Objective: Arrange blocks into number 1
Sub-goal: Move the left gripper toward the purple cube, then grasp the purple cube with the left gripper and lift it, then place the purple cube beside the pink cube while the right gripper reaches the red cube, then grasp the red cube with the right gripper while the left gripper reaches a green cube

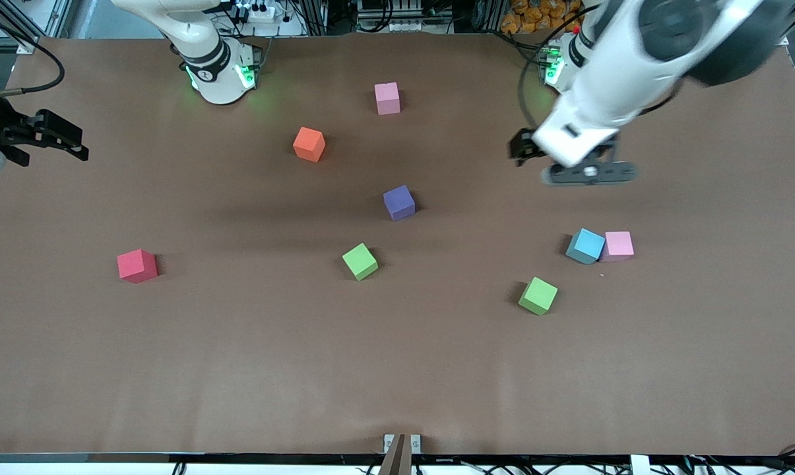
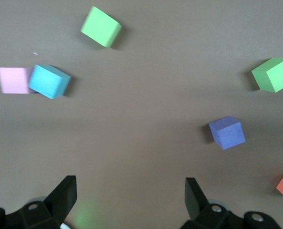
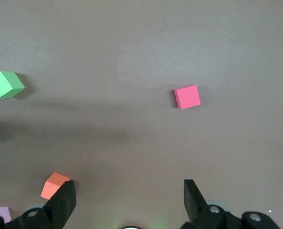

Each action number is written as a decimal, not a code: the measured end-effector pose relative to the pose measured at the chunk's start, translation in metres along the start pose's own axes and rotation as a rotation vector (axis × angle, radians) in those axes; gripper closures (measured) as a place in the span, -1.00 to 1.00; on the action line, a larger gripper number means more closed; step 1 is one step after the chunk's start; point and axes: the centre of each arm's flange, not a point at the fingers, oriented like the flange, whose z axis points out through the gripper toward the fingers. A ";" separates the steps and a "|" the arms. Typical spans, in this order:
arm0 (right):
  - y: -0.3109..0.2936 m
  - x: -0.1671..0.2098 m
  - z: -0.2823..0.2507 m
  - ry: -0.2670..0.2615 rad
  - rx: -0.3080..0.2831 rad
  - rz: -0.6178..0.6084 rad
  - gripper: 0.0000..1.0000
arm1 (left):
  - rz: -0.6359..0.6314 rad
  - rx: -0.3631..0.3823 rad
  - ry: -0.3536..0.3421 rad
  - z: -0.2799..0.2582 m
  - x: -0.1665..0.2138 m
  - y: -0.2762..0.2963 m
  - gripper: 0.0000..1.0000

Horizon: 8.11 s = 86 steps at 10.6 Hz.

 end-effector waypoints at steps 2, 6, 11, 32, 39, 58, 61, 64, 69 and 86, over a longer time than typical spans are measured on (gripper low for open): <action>0.000 0.000 0.001 -0.001 0.000 0.000 -1.00 | -0.059 -0.022 0.000 0.050 -0.004 0.038 -1.00; 0.000 0.000 0.001 -0.003 0.000 0.000 -1.00 | -0.216 -0.099 -0.004 0.150 -0.001 0.115 -1.00; 0.000 0.000 0.002 -0.004 0.001 -0.001 -1.00 | -0.398 -0.127 -0.020 0.254 -0.031 0.186 -1.00; 0.012 -0.002 0.007 -0.031 0.005 0.025 -1.00 | -0.067 0.003 -0.011 0.330 -0.170 0.241 -0.19; 0.091 0.046 0.126 -0.204 0.034 0.146 -1.00 | 0.020 0.025 -0.062 0.341 -0.230 0.248 -0.19; 0.149 0.074 0.372 -0.035 -0.074 -0.126 -1.00 | 0.043 0.029 -0.093 0.346 -0.270 0.246 -0.19; 0.145 0.074 0.395 -0.013 -0.079 -0.140 -1.00 | 0.043 0.033 -0.097 0.350 -0.275 0.244 -0.19; 0.144 0.069 0.416 -0.033 -0.070 -0.142 -1.00 | 0.031 0.026 -0.095 0.350 -0.276 0.245 -0.18; 0.143 0.067 0.423 -0.044 -0.066 -0.143 -0.72 | -0.015 -0.036 -0.067 0.325 -0.250 0.253 -1.00; -0.233 0.063 0.339 -0.057 -0.018 0.119 -0.06 | 0.319 0.095 0.218 0.190 0.173 -0.106 -1.00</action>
